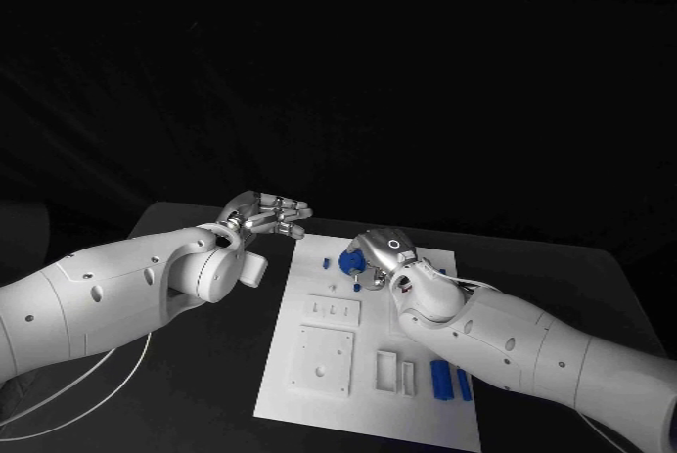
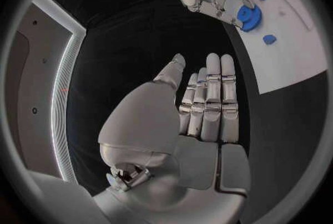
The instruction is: Assemble the parts on the task board
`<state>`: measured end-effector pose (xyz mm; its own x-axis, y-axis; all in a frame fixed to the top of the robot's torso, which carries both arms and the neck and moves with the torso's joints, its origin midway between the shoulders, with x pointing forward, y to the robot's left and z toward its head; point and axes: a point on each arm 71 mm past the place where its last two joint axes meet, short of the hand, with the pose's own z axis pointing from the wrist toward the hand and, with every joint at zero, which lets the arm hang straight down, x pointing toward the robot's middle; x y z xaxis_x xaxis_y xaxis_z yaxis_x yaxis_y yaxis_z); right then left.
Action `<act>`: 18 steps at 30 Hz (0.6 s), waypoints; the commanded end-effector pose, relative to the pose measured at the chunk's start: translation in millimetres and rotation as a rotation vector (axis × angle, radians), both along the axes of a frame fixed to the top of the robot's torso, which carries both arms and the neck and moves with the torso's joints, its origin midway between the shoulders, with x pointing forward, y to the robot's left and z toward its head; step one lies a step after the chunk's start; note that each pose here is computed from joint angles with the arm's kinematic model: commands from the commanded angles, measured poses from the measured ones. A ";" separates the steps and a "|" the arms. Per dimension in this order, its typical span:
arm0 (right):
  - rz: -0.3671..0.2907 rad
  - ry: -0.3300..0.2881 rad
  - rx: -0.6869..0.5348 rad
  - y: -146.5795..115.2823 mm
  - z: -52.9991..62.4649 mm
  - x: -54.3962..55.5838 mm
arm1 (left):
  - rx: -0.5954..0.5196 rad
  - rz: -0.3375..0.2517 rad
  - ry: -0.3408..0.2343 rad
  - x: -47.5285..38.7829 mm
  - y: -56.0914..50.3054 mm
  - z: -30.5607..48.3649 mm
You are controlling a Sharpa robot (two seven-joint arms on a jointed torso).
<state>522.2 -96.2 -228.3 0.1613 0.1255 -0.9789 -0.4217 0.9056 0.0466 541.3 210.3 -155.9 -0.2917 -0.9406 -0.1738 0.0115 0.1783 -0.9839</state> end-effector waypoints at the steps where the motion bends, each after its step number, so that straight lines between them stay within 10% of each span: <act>1: -0.004 -0.018 -0.012 -0.9 -0.6 1.6 | -0.002 -0.023 -0.006 -0.4 -3.1 1.0; 18: -0.007 0.048 -0.029 -0.1 -9.5 7.5 | -0.003 -0.025 -0.002 -0.2 -3.9 0.8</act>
<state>529.7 -95.5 -231.1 0.1590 0.1152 -0.9805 -0.4101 0.9112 0.0405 541.5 209.5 -155.9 -0.2954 -0.9394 -0.1743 0.0116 0.1789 -0.9838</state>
